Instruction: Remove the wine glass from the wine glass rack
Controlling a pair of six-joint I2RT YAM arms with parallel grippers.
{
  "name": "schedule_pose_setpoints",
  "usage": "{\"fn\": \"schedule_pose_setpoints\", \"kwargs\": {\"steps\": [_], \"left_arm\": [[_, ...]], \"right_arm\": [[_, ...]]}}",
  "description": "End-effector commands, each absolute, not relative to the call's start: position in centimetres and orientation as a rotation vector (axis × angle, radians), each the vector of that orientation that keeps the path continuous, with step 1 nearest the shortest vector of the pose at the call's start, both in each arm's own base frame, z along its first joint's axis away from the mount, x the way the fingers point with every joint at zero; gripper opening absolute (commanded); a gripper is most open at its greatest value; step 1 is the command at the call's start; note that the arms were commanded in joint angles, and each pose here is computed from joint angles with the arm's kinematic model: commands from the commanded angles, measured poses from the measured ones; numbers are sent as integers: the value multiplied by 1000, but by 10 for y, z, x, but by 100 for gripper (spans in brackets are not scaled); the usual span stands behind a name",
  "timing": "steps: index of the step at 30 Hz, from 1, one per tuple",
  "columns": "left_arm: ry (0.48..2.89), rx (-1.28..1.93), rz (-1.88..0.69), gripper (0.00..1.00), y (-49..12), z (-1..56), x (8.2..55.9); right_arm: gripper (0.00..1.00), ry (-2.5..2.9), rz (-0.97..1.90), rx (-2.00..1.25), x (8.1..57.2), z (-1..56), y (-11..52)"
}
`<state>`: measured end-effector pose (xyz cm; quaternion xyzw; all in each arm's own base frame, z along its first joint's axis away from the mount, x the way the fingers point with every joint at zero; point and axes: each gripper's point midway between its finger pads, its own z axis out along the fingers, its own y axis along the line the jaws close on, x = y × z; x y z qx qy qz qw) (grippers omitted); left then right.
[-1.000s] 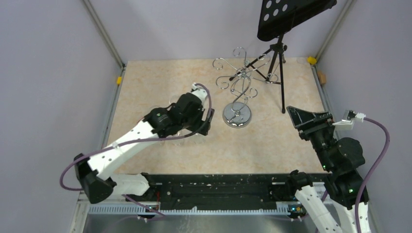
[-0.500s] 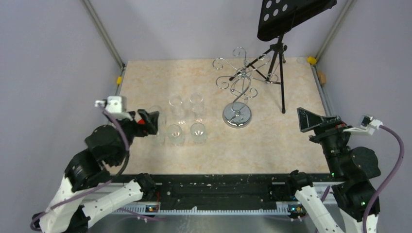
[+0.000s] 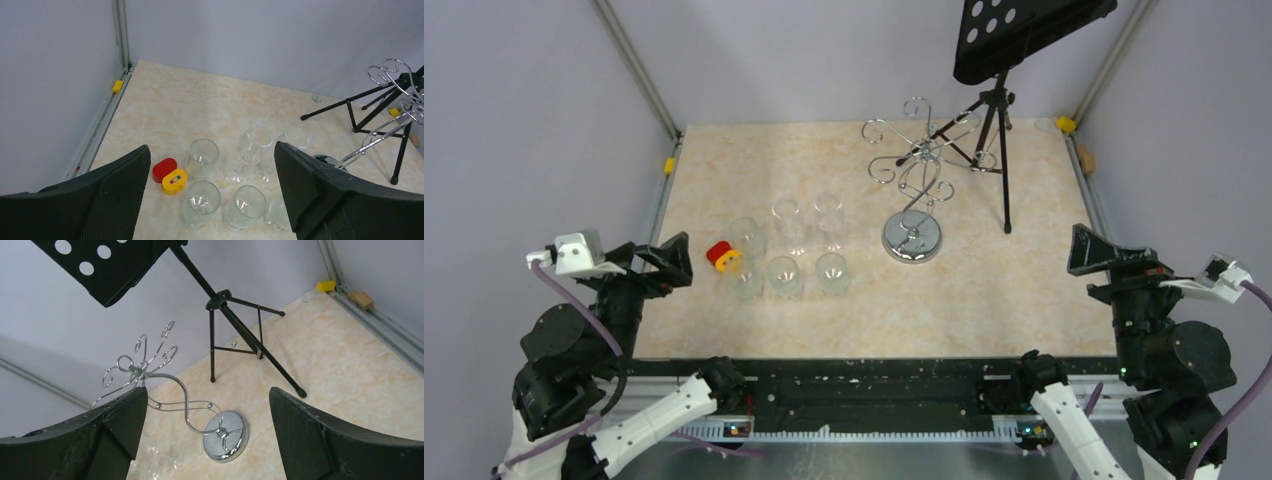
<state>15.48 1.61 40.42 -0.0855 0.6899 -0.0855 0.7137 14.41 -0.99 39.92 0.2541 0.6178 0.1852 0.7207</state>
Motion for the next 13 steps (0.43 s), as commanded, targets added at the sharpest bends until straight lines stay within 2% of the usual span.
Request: {"fn": "schedule_pose_setpoints", "kwargs": {"steps": [1,13], "left_arm": [[1479,-236,-160,97,40,416,144],[1455,-256,-160,99,50,417,137]], "right_arm": [[93,1306,351,576,128,414,-27],[95,1309,345,594,129,410,-28]]}}
